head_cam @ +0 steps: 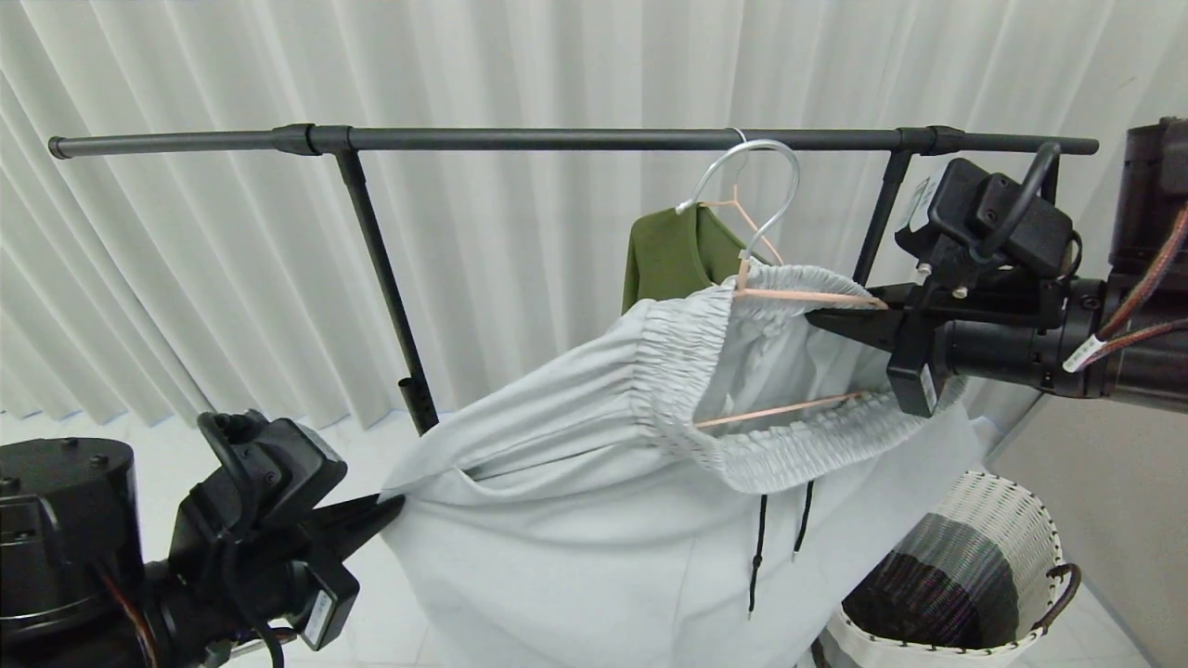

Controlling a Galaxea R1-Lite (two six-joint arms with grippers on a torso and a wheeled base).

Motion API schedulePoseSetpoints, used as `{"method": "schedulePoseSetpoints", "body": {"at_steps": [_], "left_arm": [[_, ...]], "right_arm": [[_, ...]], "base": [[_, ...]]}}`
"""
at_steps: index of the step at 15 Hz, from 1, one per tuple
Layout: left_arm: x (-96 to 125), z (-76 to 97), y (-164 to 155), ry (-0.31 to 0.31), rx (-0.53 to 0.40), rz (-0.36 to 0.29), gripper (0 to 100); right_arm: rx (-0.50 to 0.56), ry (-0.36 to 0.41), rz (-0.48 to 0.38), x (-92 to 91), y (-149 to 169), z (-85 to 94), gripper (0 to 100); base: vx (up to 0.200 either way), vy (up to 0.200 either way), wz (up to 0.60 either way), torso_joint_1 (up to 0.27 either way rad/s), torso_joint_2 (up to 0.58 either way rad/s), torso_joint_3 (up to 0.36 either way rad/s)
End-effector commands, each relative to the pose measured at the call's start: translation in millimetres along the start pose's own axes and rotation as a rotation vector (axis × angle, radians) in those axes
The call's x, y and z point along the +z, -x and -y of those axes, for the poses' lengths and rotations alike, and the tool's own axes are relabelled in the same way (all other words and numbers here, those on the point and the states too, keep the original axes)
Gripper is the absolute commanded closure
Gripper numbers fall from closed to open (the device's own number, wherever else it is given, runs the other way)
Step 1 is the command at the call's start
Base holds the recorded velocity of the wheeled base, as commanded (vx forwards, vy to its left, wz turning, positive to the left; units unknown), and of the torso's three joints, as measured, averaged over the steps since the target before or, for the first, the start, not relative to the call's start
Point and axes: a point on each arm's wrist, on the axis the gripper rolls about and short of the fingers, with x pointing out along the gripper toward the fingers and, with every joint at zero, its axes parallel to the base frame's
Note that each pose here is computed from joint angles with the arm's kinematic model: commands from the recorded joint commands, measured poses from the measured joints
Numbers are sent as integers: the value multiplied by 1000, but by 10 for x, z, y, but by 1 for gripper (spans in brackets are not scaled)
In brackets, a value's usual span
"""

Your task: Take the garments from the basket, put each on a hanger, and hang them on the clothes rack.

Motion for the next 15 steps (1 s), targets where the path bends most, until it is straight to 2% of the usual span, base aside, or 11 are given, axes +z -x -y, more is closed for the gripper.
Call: {"method": "schedulePoseSetpoints", "body": {"at_steps": [1,6,8,9,15], "left_arm": [[-79,-180,29,37,130,-54,100],[-88,-202,50,42,151,-57,100],[-92,-211,52,49,191,-76,100],[-97,-213,57,54,210,-86,0],[-82,-179,176,52,220,-46,0]], "right_arm": [[-19,-2,-3,-6,34,42,100],[-43,-6,-15,-8,37,56,100],[-58,-8,-23,-8,46,58,100],[-60,-12,-22,-5,51,59,100],[-129,-18,-71,-20,48,73,100]], "base": [[0,0,0,0,0,0],[0,0,0,0,0,0],[0,0,0,0,0,0],[0,0,0,0,0,0],[0,0,0,0,0,0]]}}
